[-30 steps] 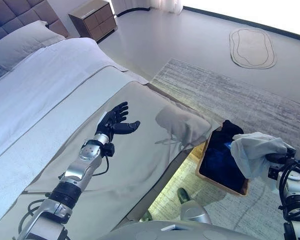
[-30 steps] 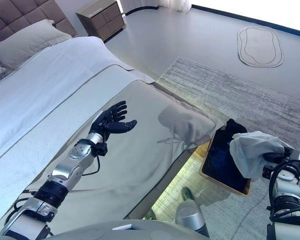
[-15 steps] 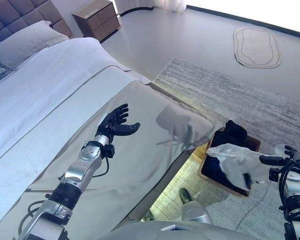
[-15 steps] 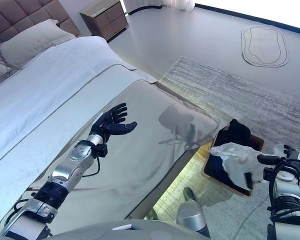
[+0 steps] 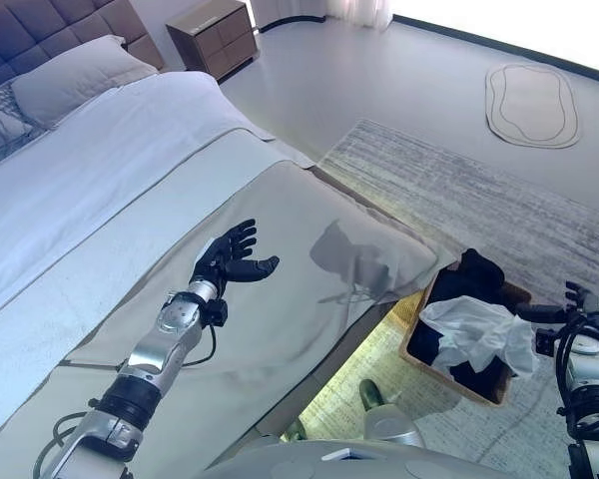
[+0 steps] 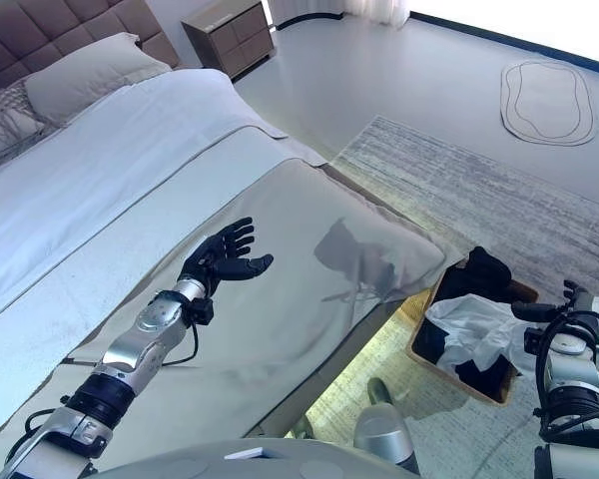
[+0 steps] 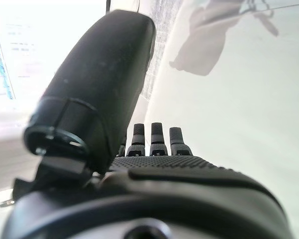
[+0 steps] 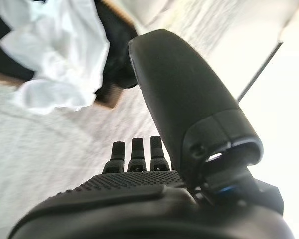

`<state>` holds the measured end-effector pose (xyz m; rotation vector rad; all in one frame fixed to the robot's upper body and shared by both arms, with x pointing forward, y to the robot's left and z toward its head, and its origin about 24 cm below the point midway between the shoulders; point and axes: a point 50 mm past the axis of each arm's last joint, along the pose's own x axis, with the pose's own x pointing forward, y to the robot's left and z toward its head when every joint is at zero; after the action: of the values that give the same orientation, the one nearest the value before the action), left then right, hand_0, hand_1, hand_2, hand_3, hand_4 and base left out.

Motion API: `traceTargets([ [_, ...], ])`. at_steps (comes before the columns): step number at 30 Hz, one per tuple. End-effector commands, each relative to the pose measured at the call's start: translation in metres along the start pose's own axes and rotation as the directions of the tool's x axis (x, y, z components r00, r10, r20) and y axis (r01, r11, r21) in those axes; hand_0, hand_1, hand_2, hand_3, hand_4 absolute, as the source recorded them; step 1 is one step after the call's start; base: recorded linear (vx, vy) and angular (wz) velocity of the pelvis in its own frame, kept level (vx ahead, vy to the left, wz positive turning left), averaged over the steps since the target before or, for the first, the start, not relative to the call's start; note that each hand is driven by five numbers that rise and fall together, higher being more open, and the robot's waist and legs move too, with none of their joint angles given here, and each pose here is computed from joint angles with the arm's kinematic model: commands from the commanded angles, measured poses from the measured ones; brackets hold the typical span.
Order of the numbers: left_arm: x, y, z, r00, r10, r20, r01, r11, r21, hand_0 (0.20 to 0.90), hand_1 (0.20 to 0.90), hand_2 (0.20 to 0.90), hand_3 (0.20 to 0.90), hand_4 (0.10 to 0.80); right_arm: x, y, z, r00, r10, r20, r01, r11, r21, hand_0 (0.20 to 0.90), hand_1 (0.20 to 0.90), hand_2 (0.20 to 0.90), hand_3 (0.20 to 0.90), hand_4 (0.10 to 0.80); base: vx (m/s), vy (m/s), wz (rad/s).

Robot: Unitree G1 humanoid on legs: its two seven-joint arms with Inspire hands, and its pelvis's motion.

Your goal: Pick up the clothes from the bed and place them into the basket

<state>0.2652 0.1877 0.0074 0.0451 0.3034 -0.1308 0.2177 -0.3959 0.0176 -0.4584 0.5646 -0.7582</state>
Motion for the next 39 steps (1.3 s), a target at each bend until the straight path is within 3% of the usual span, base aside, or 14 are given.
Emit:
traceTargets([
  [1,0.007,0.010,0.026,0.989,0.037,0.143,-0.038,0.999,0.006,0.900,0.900,0.900,0.900,0.800,-0.002,-0.002,0.062,0.958,-0.010,0.285,0.021,0.999,-0.034,0.900,0.900,0.900,0.900,0.800,0.005,0.037,0.10],
  [8,0.003,0.007,0.001,0.996,0.050,0.074,-0.049,0.999,-0.015,0.900,0.900,0.900,0.900,0.800,-0.029,0.048,0.085,0.885,0.121,0.449,-0.087,0.992,-0.095,0.900,0.900,0.900,0.900,0.800,0.019,0.024,0.14],
  [15,-0.001,0.005,-0.023,0.998,0.064,-0.002,-0.064,0.997,-0.032,0.900,0.900,0.900,0.900,0.800,-0.051,0.090,0.080,0.839,0.243,0.488,-0.174,0.967,-0.184,0.900,0.900,0.900,0.900,0.800,0.010,0.007,0.21],
  [22,-0.011,0.005,-0.043,0.997,0.028,-0.070,-0.029,0.999,-0.017,0.900,0.900,0.900,0.900,0.800,-0.066,0.109,0.068,0.803,0.335,0.493,-0.256,0.941,-0.224,0.900,0.900,0.900,0.900,0.800,0.042,0.005,0.19],
  [29,-0.029,0.008,-0.066,0.992,0.026,-0.127,-0.039,0.994,-0.101,0.900,0.900,0.900,0.900,0.800,-0.090,0.129,0.047,0.745,0.460,0.483,-0.387,0.888,-0.249,0.900,0.900,0.900,0.900,0.800,0.033,0.014,0.18],
  [39,-0.042,0.016,-0.085,0.982,0.045,-0.185,-0.061,0.995,-0.084,0.900,0.900,0.900,0.900,0.800,-0.109,0.140,0.027,0.693,0.566,0.447,-0.456,0.824,-0.336,0.900,0.900,0.900,0.900,0.800,0.016,0.000,0.15],
])
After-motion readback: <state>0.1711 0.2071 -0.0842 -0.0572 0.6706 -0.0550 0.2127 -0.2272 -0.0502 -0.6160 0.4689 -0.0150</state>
